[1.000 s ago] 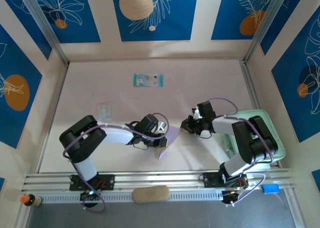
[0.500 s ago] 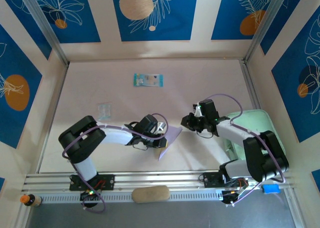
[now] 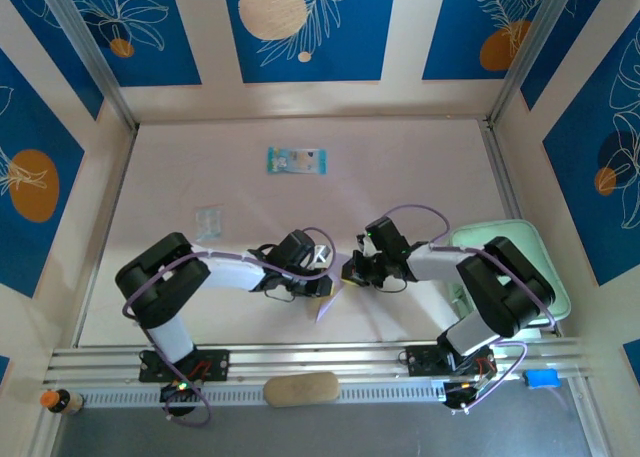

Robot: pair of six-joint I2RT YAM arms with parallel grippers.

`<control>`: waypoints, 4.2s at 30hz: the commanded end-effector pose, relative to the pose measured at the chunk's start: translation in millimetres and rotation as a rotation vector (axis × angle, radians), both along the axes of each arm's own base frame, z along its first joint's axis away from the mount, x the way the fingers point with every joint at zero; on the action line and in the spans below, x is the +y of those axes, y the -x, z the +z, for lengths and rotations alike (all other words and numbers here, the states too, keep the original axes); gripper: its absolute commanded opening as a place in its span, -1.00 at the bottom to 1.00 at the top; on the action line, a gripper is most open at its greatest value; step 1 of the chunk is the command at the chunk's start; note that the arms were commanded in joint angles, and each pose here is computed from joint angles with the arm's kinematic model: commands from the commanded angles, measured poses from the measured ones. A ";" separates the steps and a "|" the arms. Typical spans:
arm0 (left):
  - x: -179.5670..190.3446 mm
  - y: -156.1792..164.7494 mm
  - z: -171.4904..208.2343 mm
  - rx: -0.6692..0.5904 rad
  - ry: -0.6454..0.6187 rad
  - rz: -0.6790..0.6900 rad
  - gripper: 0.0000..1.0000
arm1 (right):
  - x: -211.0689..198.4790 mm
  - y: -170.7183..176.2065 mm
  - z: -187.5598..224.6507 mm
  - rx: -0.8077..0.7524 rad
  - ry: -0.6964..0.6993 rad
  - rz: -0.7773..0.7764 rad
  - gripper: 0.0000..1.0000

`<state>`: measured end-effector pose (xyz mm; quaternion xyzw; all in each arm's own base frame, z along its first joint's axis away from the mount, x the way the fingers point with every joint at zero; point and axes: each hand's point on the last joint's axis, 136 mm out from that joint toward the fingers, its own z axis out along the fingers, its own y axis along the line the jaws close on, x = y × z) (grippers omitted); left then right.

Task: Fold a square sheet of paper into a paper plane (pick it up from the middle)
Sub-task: Perform the fifth fold on the wing at the bottom-center of the table.

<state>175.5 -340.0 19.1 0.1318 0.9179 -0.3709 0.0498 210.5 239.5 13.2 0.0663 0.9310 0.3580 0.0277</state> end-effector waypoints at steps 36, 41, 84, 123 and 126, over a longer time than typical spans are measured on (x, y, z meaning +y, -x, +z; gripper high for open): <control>43.8 42.2 -37.2 0.112 -0.168 0.055 -1.00 | 32.8 40.8 12.2 -0.049 -0.039 0.147 -0.97; 46.1 41.7 -35.5 0.106 -0.173 0.063 -1.00 | 14.8 43.2 -18.4 0.013 0.082 0.103 -0.99; 47.7 43.3 -38.2 0.113 -0.179 0.062 -1.00 | -36.6 -42.0 -1.7 -0.046 0.000 -0.104 -0.98; 11.0 20.4 33.8 0.009 -0.029 0.033 -1.00 | -44.0 -27.9 -12.1 0.015 -0.026 -0.106 -1.00; -2.9 15.8 49.6 -0.008 0.019 0.004 -1.00 | -43.5 -27.2 -12.1 0.018 -0.030 -0.106 -1.00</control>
